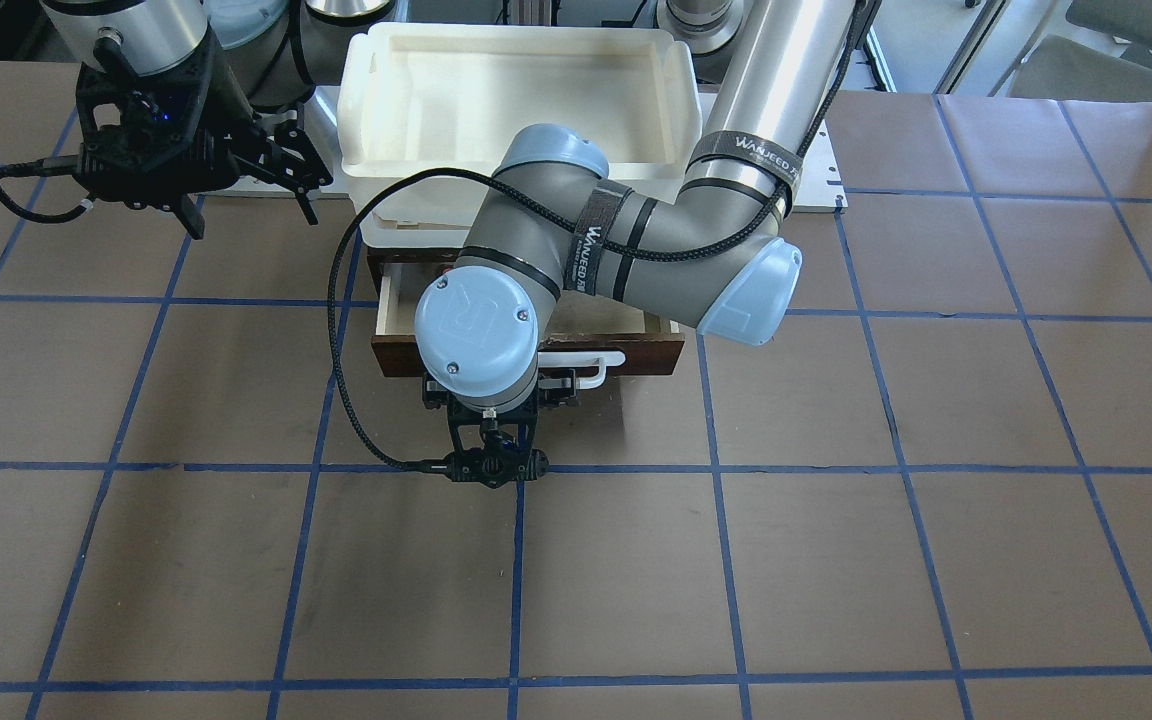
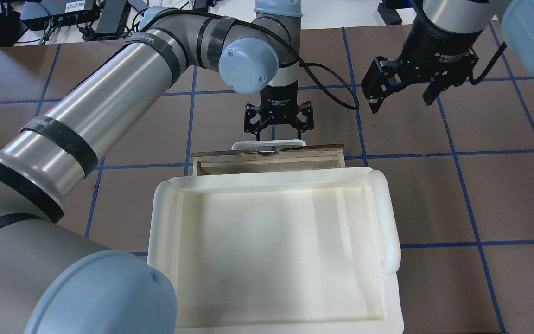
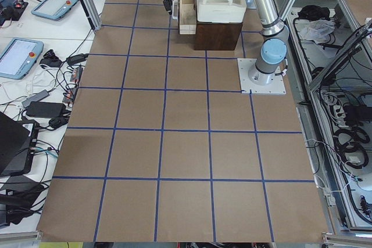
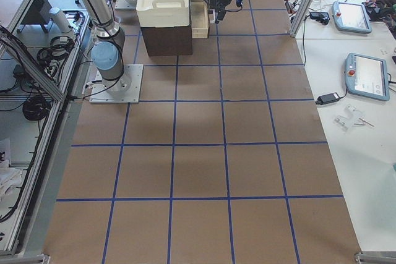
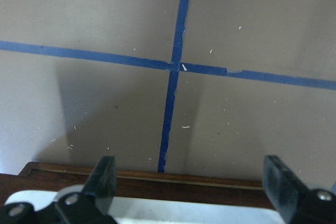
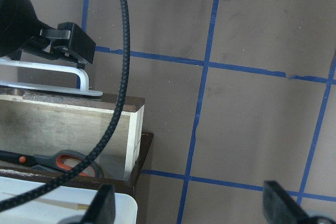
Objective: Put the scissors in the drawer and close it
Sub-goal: 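Push the drawer closed with the left gripper, away from the robot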
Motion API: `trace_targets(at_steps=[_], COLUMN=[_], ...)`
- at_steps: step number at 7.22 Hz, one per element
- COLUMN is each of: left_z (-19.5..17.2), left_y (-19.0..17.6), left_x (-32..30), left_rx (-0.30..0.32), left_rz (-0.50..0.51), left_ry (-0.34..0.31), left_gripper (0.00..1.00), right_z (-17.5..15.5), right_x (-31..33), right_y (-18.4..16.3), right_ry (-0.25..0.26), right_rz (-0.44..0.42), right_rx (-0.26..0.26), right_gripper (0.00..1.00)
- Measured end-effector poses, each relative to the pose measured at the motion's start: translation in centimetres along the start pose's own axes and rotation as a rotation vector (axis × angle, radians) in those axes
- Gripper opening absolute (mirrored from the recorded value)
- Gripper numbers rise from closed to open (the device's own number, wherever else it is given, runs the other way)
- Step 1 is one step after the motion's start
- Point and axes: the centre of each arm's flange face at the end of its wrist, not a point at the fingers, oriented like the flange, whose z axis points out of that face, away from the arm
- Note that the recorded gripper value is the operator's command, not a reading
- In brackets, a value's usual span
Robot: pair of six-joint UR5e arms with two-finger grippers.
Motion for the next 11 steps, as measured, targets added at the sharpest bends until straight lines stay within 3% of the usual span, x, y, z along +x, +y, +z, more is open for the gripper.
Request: trace_targets(at_steps=[5, 7, 11], left_z=[1.6, 1.3, 1.6], left_y=[3.7, 5.4, 5.7], left_x=[0.5, 0.6, 0.3], left_rx=[-0.091, -0.134, -0.156], left_rz=[0.141, 0.149, 0.132], left_ry=[-0.038, -0.051, -0.060], left_gripper=[1.00, 1.00, 1.00], right_z=[0.0, 0.0, 0.0], right_x=[0.0, 0.0, 0.0], right_y=[0.0, 0.0, 0.0], right_ry=[-0.001, -0.002, -0.002], right_rz=[0.000, 0.000, 0.001], right_rx=[0.000, 0.000, 0.000], right_gripper=[1.00, 1.00, 1.00])
